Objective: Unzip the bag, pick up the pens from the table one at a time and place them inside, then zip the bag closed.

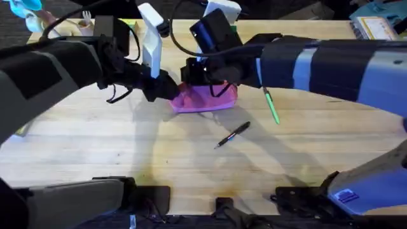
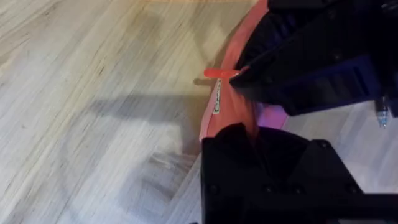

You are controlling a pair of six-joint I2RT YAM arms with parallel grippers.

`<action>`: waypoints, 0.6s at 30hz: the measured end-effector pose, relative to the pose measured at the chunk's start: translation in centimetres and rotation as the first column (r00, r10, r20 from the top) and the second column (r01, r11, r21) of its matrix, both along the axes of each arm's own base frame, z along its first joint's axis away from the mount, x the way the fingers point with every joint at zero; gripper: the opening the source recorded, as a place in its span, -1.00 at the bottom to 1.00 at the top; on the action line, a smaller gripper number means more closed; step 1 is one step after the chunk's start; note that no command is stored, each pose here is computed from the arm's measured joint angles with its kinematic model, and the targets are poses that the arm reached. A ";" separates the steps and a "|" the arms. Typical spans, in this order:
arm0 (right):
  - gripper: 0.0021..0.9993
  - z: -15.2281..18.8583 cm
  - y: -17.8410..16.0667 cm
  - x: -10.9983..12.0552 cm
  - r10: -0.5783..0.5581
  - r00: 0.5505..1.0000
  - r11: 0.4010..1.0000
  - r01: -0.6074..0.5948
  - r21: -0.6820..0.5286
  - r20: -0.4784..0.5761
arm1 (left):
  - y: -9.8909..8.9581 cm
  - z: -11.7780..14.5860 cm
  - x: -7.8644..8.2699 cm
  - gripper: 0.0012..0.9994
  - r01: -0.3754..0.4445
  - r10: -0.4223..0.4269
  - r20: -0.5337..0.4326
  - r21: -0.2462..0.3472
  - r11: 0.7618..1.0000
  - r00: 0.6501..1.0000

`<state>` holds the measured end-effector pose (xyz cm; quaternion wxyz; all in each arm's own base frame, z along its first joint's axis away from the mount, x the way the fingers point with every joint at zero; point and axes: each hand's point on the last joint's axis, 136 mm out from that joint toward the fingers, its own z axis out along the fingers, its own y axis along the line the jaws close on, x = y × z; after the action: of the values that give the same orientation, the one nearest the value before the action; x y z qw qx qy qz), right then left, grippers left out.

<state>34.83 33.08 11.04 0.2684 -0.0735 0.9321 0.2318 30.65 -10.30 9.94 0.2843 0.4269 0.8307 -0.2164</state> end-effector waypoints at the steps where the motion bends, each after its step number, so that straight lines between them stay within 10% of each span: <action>1: -0.94 0.1 0.2 0.0 0.003 1.000 1.000 -0.003 0.007 0.005 | 0.0 0.0 0.0 -0.92 0.000 0.000 0.000 0.000 1.000 1.000; 18: -0.94 3.9 1.7 -0.8 0.063 0.997 0.991 -0.068 0.115 0.043 | 0.3 -0.2 -0.1 -0.92 -0.007 0.008 -0.011 0.012 1.000 1.000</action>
<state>34.00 34.78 14.90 0.2828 -0.0928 0.9086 0.2931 30.51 -10.03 9.73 0.2780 0.4243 0.8351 -0.2128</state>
